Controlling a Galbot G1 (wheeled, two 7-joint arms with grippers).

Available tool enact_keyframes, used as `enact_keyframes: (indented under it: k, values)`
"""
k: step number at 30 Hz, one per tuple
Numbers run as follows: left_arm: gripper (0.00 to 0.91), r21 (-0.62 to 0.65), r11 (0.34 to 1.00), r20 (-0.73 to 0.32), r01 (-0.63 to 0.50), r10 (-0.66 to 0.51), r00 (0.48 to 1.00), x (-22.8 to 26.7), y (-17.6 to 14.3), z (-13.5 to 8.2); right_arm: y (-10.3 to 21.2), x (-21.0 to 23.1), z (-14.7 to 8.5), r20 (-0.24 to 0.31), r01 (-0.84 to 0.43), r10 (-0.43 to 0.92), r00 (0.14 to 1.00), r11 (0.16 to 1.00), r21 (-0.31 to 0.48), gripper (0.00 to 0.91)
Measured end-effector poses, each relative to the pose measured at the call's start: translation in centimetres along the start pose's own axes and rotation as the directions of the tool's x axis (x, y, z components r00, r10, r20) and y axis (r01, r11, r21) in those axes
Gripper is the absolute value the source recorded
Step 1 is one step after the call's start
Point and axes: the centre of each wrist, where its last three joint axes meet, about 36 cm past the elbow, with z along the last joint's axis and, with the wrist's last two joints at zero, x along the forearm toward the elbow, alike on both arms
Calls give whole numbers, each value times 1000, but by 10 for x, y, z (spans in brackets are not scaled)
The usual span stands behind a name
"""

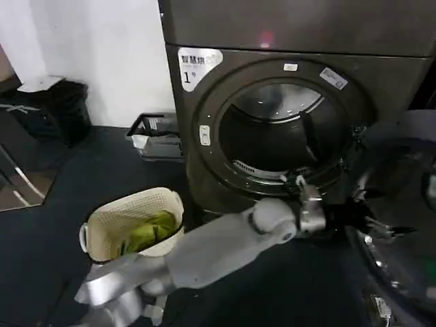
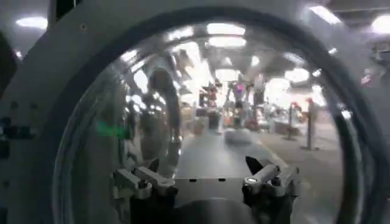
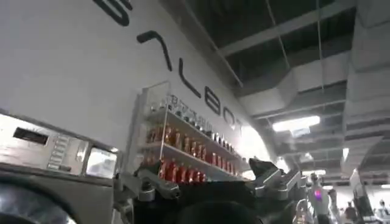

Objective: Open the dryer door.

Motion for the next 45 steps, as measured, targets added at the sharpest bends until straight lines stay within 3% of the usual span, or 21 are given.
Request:
enact_keyframes:
  k: [11, 25, 34, 39, 45]
  values:
    - [907, -25, 998, -44, 53, -54, 998, 6, 21, 11, -20, -1, -8, 30, -48, 47, 998, 997, 53, 907]
    - [907, -29, 998, -76, 60, -62, 995, 6, 22, 18, -33, -3, -13, 34, -80, 78, 996, 994, 74, 907]
    - [907, -26, 999, -45, 31, -33, 998, 4, 17, 18, -36, -3, -15, 33, -79, 76, 997, 994, 81, 907]
    - [907, -95, 995, -29, 31, -34, 999, 4, 16, 19, -36, -3, -17, 34, -81, 78, 996, 993, 82, 907]
    - [907, -175, 984, 62, 34, -23, 998, -1, 1, 19, -35, -5, -17, 34, -77, 75, 997, 994, 82, 907]
